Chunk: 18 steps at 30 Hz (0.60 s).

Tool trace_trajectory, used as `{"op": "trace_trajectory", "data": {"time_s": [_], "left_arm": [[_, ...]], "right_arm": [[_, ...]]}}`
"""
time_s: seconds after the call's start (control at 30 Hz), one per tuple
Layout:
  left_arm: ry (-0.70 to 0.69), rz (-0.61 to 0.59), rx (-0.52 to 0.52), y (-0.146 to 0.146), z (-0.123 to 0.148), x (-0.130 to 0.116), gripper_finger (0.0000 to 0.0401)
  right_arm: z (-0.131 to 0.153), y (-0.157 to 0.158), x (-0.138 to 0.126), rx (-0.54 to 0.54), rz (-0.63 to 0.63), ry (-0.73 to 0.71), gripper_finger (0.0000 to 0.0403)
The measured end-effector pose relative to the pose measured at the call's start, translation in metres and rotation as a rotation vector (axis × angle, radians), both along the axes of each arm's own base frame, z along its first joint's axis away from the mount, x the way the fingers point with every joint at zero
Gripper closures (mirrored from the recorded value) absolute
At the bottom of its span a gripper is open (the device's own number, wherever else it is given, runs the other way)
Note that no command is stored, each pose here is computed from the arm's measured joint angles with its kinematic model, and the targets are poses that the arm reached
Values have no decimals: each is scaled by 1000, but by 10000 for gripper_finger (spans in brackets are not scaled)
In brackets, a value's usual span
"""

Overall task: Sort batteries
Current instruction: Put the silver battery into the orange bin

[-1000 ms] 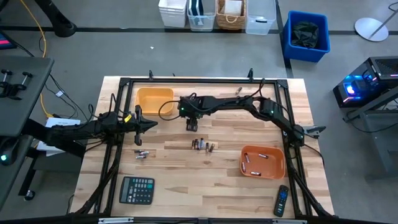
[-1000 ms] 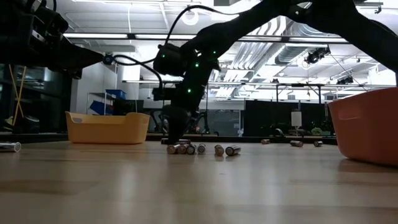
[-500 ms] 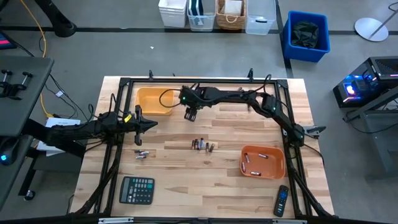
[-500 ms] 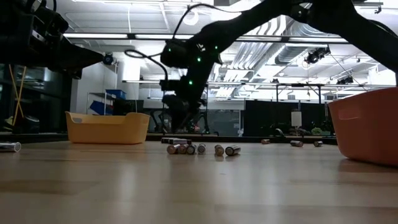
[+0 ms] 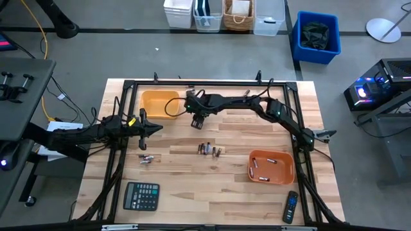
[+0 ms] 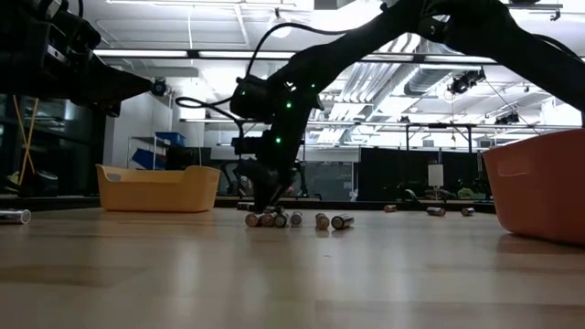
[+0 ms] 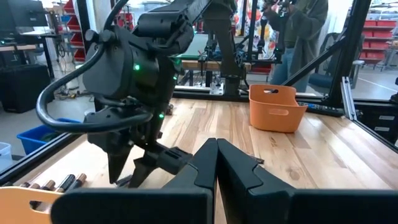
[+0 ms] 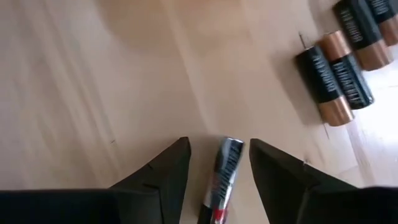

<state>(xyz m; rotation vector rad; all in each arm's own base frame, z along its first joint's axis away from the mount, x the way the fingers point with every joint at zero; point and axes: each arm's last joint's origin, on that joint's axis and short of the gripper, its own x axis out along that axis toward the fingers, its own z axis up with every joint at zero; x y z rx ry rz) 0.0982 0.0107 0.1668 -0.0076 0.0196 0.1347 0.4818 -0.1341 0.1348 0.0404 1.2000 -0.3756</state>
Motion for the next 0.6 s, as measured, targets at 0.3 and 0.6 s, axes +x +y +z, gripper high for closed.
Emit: {"op": "trace_trajectory", "data": {"time_s": [0.3,0.6], "left_arm": [[0,0,0,0,0,0,400],[0,0,0,0,0,0,400]], "right_arm": [[-2,9,-5,100,88,59,369],[28,23,8,145,144,31,369]]}}
